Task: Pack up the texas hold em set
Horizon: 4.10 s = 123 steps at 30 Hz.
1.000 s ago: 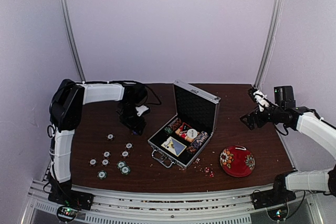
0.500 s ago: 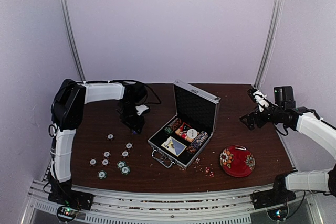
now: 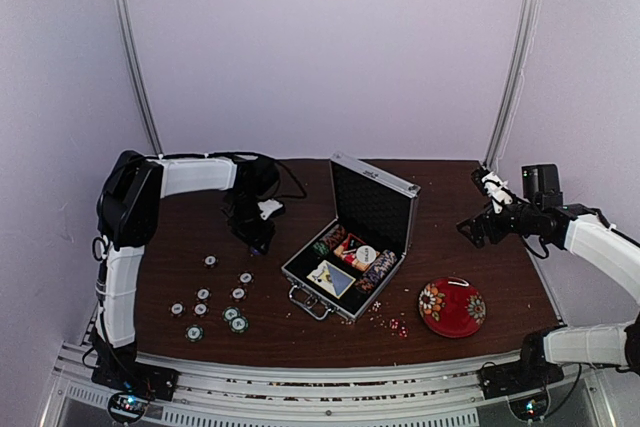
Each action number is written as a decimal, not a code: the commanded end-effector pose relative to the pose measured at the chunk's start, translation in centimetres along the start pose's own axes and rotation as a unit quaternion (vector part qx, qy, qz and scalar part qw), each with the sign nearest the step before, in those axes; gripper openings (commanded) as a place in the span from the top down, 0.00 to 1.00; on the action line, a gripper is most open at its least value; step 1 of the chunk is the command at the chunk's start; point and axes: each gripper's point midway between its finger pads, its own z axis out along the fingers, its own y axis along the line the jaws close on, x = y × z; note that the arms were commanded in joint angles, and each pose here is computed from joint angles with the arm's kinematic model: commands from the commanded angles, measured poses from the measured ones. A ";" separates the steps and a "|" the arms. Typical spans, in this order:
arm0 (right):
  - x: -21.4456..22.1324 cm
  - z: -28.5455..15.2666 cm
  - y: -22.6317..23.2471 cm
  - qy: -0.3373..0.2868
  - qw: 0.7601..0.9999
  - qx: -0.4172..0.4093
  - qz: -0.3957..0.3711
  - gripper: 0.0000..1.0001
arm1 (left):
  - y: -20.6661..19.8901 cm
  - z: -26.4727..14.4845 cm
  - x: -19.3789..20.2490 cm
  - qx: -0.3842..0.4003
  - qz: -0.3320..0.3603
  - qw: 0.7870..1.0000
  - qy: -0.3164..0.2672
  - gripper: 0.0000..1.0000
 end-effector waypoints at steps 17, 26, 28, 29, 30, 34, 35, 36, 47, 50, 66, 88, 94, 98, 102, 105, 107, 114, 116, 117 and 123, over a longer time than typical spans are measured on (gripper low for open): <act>0.4 0.5 0.7 0.002 1.000 -0.017 -0.002 0.00 | -9.5 -8.3 -1.9 0.116 0.059 0.987 -0.094 0.59; 0.5 0.6 0.9 0.003 1.000 -0.023 -0.001 0.00 | -17.2 -6.8 -0.9 0.166 0.124 0.976 -0.073 0.59; 0.5 0.6 0.9 0.003 1.000 -0.024 -0.001 0.00 | -18.1 -6.6 -1.1 0.176 0.127 0.973 -0.076 0.59; 0.4 0.6 0.9 0.003 1.000 -0.024 -0.002 0.00 | -18.6 -6.4 -1.1 0.182 0.129 0.972 -0.075 0.59; 0.4 0.6 0.9 0.002 1.000 -0.023 -0.002 0.00 | -19.1 -6.2 -1.1 0.185 0.133 0.971 -0.073 0.59; 0.5 0.6 0.9 0.003 1.000 -0.024 -0.003 0.00 | -20.6 -5.3 -1.1 0.194 0.143 0.968 -0.067 0.59; 0.4 0.5 0.9 0.002 1.000 -0.023 -0.003 0.00 | -20.8 -5.0 -1.2 0.195 0.143 0.968 -0.067 0.59; 0.5 0.6 0.9 0.002 1.000 -0.023 -0.003 0.00 | -20.9 -4.8 -1.4 0.195 0.141 0.968 -0.067 0.59; 0.6 0.6 1.0 0.004 1.000 -0.027 -0.005 0.00 | -20.6 -3.4 -1.5 0.172 0.129 0.975 -0.063 0.45; 0.7 0.6 0.8 0.005 1.000 -0.019 -0.006 0.00 | -20.3 -4.1 -1.8 0.163 0.129 0.975 -0.073 0.42; -7.3 -3.2 6.5 -0.026 0.978 -0.199 -0.048 0.00 | -9.7 -16.2 -3.5 0.005 0.110 0.949 -0.295 0.33; 5.0 2.4 21.4 0.169 0.875 -0.247 -0.381 0.49 | -2.8 -27.1 -4.7 -0.060 0.006 0.826 -0.560 0.02; 7.2 3.1 23.1 0.201 0.842 -0.259 -0.429 0.58 | -2.2 -29.6 -3.1 -0.073 0.003 0.799 -0.596 0.02; 8.2 3.2 24.3 0.216 0.826 -0.277 -0.441 0.61 | 0.9 -26.5 -3.2 -0.109 -0.066 0.825 -0.550 0.02; 9.0 3.1 25.1 0.227 0.815 -0.290 -0.447 0.62 | -0.5 -26.0 -5.0 -0.072 -0.031 0.857 -0.509 0.02; 9.5 3.1 25.4 0.234 0.810 -0.296 -0.449 0.62 | -1.3 -26.8 -4.7 -0.049 -0.012 0.842 -0.537 0.02; 10.1 3.2 25.6 0.242 0.806 -0.301 -0.448 0.63 | -1.6 -26.7 -4.2 -0.047 -0.002 0.838 -0.544 0.02; 11.2 3.1 26.3 0.257 0.800 -0.321 -0.438 0.67 | -2.2 -25.0 -4.7 -0.034 0.011 0.860 -0.509 0.02; 11.5 3.2 26.3 0.261 0.799 -0.322 -0.437 0.67 | -2.2 -24.6 -4.8 -0.031 0.009 0.863 -0.505 0.02; 11.6 3.3 26.2 0.263 0.799 -0.320 -0.437 0.68 | -2.3 -24.6 -4.8 -0.029 0.010 0.863 -0.504 0.02; 12.0 3.7 26.0 0.274 0.803 -0.309 -0.431 0.74 | -2.9 -24.3 -4.9 -0.017 0.025 0.864 -0.502 0.03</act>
